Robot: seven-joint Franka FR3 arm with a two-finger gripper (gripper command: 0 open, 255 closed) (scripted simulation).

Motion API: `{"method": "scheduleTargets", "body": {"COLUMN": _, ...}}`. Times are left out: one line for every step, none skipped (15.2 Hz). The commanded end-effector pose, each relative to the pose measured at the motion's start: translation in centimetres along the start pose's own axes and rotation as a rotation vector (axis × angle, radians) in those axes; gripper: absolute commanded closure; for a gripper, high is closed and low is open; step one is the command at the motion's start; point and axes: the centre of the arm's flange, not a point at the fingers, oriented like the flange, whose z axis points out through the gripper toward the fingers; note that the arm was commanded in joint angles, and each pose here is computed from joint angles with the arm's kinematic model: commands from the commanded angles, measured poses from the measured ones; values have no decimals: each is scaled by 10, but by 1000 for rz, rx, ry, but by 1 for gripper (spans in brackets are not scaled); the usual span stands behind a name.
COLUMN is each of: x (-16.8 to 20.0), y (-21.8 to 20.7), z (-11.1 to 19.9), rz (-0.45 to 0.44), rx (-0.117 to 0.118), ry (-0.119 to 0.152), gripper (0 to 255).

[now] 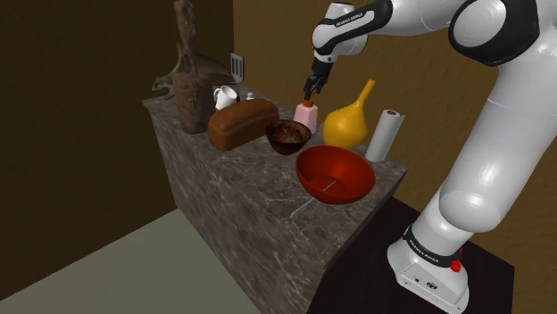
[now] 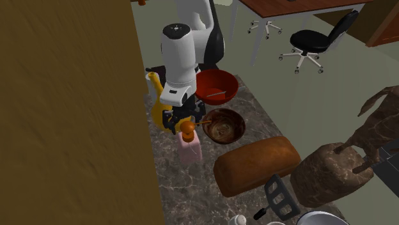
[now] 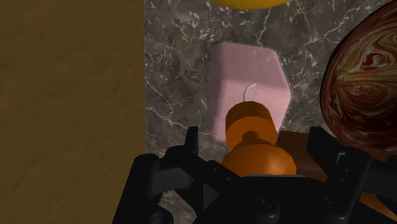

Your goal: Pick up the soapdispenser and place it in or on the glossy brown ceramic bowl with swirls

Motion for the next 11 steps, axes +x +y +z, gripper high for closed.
{"method": "scheduleTargets", "body": {"x": 0, "y": 0, "z": 0, "rz": 0, "rx": 0, "ry": 0, "gripper": 0}}
{"method": "scheduleTargets", "body": {"x": 0, "y": 0, "z": 0, "rz": 0, "rx": 0, "ry": 0, "gripper": 0}}
{"method": "scheduleTargets", "body": {"x": 0, "y": 0, "z": 0, "rz": 0, "rx": 0, "ry": 0, "gripper": 255}}
{"method": "scheduleTargets", "body": {"x": 0, "y": 0, "z": 0, "rz": 0, "rx": 0, "ry": 0, "gripper": 255}}
{"method": "scheduleTargets", "body": {"x": 0, "y": 0, "z": 0, "rz": 0, "rx": 0, "ry": 0, "gripper": 255}}
{"method": "scheduleTargets", "body": {"x": 0, "y": 0, "z": 0, "rz": 0, "rx": 0, "ry": 0, "gripper": 255}}
{"method": "scheduleTargets", "body": {"x": 0, "y": 0, "z": 0, "rz": 0, "rx": 0, "ry": 0, "gripper": 255}}
{"method": "scheduleTargets", "body": {"x": 0, "y": 0, "z": 0, "rz": 0, "rx": 0, "ry": 0, "gripper": 255}}
{"method": "scheduleTargets", "body": {"x": 0, "y": 0, "z": 0, "rz": 0, "rx": 0, "ry": 0, "gripper": 255}}
{"method": "scheduleTargets", "body": {"x": 0, "y": 0, "z": 0, "rz": 0, "rx": 0, "ry": 0, "gripper": 255}}
{"method": "scheduleTargets", "body": {"x": 0, "y": 0, "z": 0, "rz": 0, "rx": 0, "ry": 0, "gripper": 255}}
